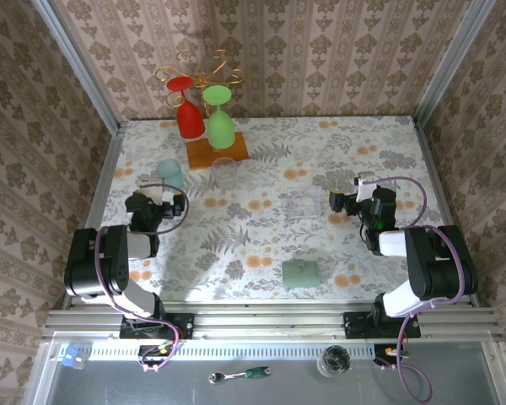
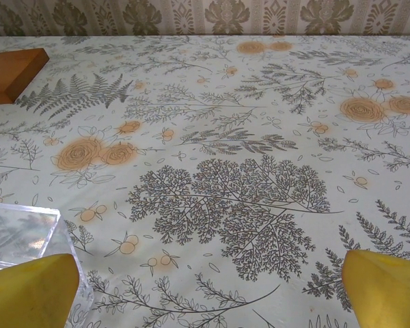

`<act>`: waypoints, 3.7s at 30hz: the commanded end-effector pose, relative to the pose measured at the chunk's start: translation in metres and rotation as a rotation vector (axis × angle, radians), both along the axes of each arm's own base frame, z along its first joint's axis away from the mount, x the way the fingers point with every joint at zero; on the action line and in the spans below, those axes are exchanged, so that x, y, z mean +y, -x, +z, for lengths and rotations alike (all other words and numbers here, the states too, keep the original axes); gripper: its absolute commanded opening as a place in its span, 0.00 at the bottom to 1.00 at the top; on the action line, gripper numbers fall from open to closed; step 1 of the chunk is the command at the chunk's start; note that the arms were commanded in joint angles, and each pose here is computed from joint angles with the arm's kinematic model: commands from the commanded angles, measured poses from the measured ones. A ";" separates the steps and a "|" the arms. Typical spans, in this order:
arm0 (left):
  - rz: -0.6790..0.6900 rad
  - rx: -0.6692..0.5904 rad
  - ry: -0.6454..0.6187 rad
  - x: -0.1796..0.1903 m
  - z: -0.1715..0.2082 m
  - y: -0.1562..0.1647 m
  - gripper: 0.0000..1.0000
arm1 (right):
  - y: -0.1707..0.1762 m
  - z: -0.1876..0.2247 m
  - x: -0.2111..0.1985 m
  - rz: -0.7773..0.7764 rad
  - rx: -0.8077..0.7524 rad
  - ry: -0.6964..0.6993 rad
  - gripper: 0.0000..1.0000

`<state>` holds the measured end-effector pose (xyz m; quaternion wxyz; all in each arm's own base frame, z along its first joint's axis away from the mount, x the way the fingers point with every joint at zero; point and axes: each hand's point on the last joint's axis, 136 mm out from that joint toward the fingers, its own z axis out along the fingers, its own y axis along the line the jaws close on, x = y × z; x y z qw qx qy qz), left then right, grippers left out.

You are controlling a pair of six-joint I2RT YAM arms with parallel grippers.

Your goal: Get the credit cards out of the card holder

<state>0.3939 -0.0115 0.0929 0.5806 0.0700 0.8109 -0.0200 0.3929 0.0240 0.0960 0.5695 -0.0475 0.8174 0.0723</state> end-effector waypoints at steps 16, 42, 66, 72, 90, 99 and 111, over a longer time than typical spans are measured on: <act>0.066 0.009 -0.098 -0.003 0.038 -0.003 1.00 | -0.006 0.034 -0.006 -0.050 0.061 0.012 1.00; 0.088 0.456 0.191 -0.027 0.134 0.037 1.00 | 0.020 0.028 0.058 -0.015 0.608 -0.159 0.60; 0.087 0.559 0.233 -0.018 0.101 0.033 1.00 | -0.006 -0.004 0.080 -0.076 0.771 -0.073 0.31; 0.076 0.568 0.218 -0.015 0.095 0.030 1.00 | -0.010 -0.012 0.088 -0.049 0.793 -0.072 0.28; 0.086 0.575 0.190 -0.014 0.093 0.031 1.00 | -0.016 -0.024 0.097 -0.053 0.818 -0.041 0.20; 0.088 0.579 0.187 -0.014 0.092 0.031 1.00 | -0.015 -0.020 0.094 -0.072 0.805 -0.032 0.14; 0.084 0.569 0.186 -0.016 0.094 0.032 1.00 | -0.034 -0.010 0.106 -0.120 0.780 -0.048 0.08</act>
